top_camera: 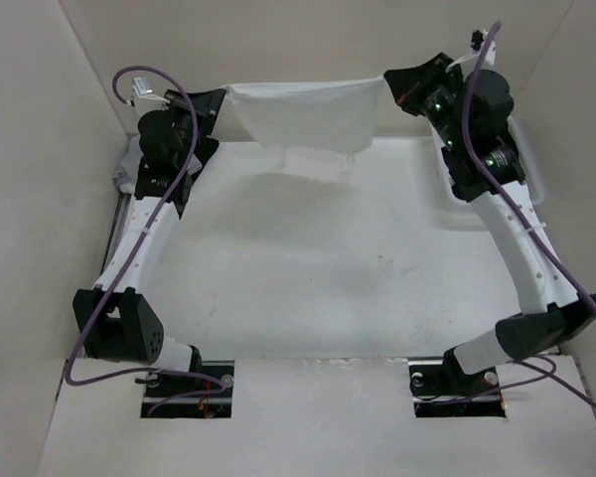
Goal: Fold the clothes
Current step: Flatten the tank top out
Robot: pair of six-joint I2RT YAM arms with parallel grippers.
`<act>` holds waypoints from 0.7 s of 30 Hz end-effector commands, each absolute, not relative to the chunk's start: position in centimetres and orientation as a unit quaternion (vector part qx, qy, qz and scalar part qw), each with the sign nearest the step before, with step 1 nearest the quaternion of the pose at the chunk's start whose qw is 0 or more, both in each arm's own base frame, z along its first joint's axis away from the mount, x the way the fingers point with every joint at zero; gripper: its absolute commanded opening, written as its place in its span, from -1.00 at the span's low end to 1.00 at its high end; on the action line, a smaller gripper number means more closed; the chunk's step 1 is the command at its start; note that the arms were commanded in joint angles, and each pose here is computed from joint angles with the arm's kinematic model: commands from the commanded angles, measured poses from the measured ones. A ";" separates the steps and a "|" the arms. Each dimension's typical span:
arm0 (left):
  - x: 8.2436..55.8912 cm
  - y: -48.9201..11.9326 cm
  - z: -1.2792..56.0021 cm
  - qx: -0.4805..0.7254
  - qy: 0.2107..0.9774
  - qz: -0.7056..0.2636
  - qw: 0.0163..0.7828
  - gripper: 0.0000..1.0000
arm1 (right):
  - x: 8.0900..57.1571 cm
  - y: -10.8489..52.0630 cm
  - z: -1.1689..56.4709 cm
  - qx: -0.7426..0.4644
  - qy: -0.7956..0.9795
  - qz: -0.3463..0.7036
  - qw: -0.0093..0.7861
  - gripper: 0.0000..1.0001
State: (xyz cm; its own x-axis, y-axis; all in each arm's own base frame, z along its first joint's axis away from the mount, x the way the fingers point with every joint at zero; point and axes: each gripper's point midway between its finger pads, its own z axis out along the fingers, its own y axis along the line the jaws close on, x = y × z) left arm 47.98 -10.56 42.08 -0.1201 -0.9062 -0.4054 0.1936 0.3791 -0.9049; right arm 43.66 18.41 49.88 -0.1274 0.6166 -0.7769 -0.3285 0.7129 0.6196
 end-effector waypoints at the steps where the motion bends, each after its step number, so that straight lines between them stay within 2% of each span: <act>1: 44.5 -11.0 47.6 -0.249 0.532 -0.516 0.623 -0.94 | 40.8 18.2 52.8 0.082 0.631 0.382 0.670 -1.00; 5: 43.7 -11.2 40.3 -0.269 0.558 -0.505 0.601 -0.93 | 41.5 18.4 44.3 0.100 0.678 0.364 0.631 -1.00; 9: 42.1 -11.9 30.3 -0.283 0.601 -0.490 0.564 -0.92 | 40.5 18.7 31.6 0.134 0.730 0.359 0.566 -1.00; 14: 38.5 -12.3 17.4 -0.291 0.669 -0.458 0.508 -0.87 | 38.0 18.9 18.4 0.168 0.781 0.347 0.491 -1.00; 17: 35.8 -11.4 11.1 -0.304 0.706 -0.433 0.470 -0.75 | 36.6 19.0 12.9 0.175 0.808 0.334 0.453 -0.99; 21: 33.0 -10.1 7.4 -0.324 0.724 -0.420 0.442 -0.55 | 34.7 18.8 8.5 0.181 0.833 0.316 0.418 -0.98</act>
State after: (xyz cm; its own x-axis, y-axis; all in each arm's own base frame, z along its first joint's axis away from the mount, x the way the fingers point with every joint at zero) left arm 32.18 -10.16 3.57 -0.4365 -0.8515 -0.2905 -0.2895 0.4387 -0.8507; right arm 32.26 17.17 4.62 -0.6834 0.5071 -0.5252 0.1434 0.7986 0.5846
